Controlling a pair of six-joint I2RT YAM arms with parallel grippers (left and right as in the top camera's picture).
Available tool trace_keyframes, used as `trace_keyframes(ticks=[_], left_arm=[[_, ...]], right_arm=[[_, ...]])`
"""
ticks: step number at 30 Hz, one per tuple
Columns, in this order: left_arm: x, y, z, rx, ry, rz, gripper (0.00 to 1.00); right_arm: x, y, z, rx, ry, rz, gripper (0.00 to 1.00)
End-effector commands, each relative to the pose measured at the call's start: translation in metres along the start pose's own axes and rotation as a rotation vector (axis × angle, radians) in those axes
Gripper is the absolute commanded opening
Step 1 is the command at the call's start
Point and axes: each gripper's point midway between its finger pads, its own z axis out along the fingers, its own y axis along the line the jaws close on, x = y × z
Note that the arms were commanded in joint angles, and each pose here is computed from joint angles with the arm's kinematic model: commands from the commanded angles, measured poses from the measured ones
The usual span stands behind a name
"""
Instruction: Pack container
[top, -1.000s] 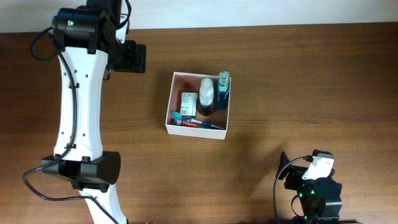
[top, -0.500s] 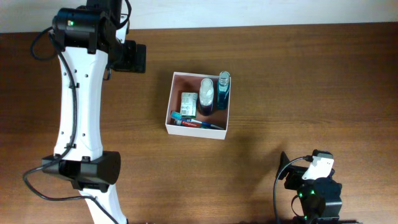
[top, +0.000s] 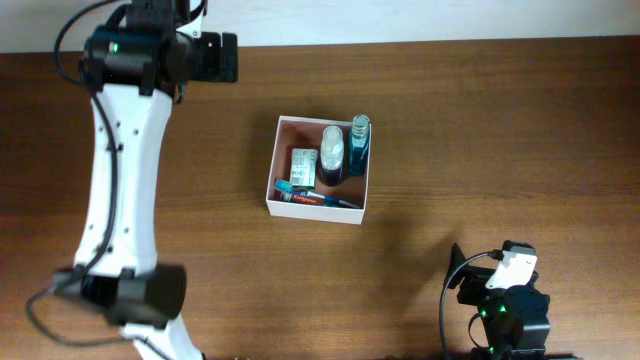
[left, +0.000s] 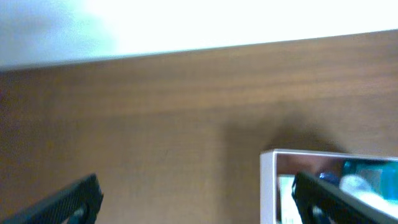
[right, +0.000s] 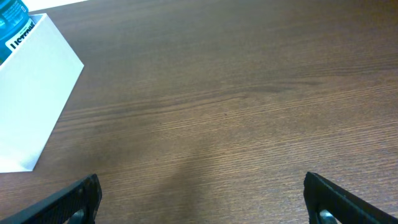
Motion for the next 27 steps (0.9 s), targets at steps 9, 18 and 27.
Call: trace_keyframes(ticks=[9, 18, 27], left_arm=[[0.080, -0.002, -0.036, 0.048, -0.199, 0.097, 0.99], [0.193, 0.001, -0.052, 0.037, -0.327, 0.086, 0.99], [0.278, -0.001, -0.039, 0.037, -0.359, 0.083, 0.99]], right_arm=[[0.002, -0.001, 0.001, 0.002, 0.000, 0.015, 0.99], [0.002, -0.001, 0.001, 0.002, 0.000, 0.015, 0.99], [0.002, -0.001, 0.001, 0.002, 0.000, 0.015, 0.99]])
